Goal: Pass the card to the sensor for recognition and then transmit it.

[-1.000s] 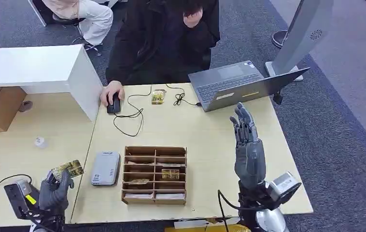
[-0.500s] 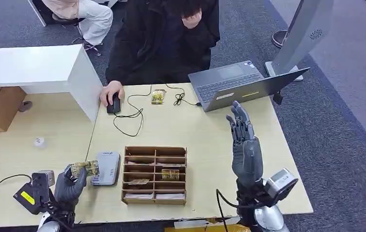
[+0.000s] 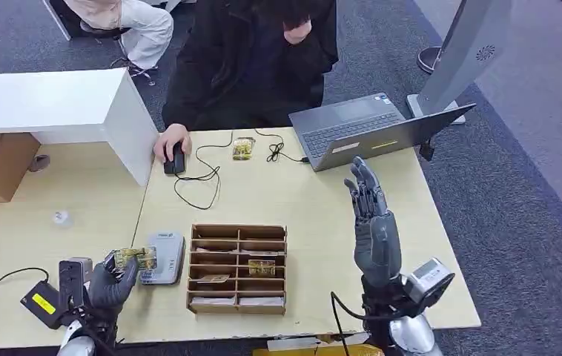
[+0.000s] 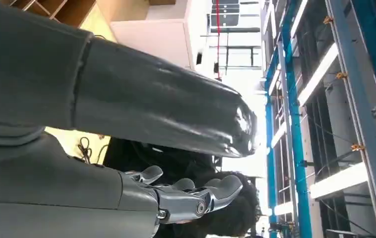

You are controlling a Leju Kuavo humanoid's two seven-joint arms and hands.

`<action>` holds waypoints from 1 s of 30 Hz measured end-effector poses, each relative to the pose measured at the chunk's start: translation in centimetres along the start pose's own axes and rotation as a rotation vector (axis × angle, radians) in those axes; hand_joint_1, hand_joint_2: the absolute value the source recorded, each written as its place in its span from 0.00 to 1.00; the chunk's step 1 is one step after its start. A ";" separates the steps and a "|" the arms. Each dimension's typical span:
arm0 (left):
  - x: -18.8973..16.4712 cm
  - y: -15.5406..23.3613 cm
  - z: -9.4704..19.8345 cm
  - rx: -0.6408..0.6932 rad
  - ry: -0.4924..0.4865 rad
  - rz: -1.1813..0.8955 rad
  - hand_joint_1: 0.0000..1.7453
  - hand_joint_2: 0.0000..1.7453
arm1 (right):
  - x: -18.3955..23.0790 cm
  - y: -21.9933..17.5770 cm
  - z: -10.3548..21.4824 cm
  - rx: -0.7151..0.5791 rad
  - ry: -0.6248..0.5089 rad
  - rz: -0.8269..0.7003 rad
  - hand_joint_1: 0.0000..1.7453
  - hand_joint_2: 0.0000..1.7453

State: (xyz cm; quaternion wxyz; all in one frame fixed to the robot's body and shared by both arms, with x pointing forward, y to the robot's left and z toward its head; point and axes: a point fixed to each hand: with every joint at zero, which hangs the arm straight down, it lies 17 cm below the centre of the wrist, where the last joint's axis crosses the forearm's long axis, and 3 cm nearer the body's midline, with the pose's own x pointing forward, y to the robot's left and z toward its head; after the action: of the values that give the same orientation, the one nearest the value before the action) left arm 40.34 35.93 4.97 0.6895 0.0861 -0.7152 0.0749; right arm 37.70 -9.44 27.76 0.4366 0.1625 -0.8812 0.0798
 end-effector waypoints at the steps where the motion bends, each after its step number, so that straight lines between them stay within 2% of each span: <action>1: -0.1 0.2 -0.1 0.008 0.002 -0.023 1.00 1.00 | -0.1 0.0 0.0 0.001 0.001 0.000 0.00 0.00; 12: -0.7 1.8 -1.8 0.033 0.018 -0.102 1.00 1.00 | -0.1 0.3 -0.2 0.012 0.000 -0.001 0.00 0.00; 30: -2.2 0.7 -1.2 0.003 0.047 -0.028 1.00 1.00 | -0.1 0.7 -0.7 0.031 -0.005 0.001 0.00 0.00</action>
State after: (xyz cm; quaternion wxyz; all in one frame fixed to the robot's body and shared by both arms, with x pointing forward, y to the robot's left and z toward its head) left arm 41.45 36.89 2.83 0.7069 0.0953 -0.6976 0.0681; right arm 38.02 -8.58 28.14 0.4319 0.1689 -0.8811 0.0931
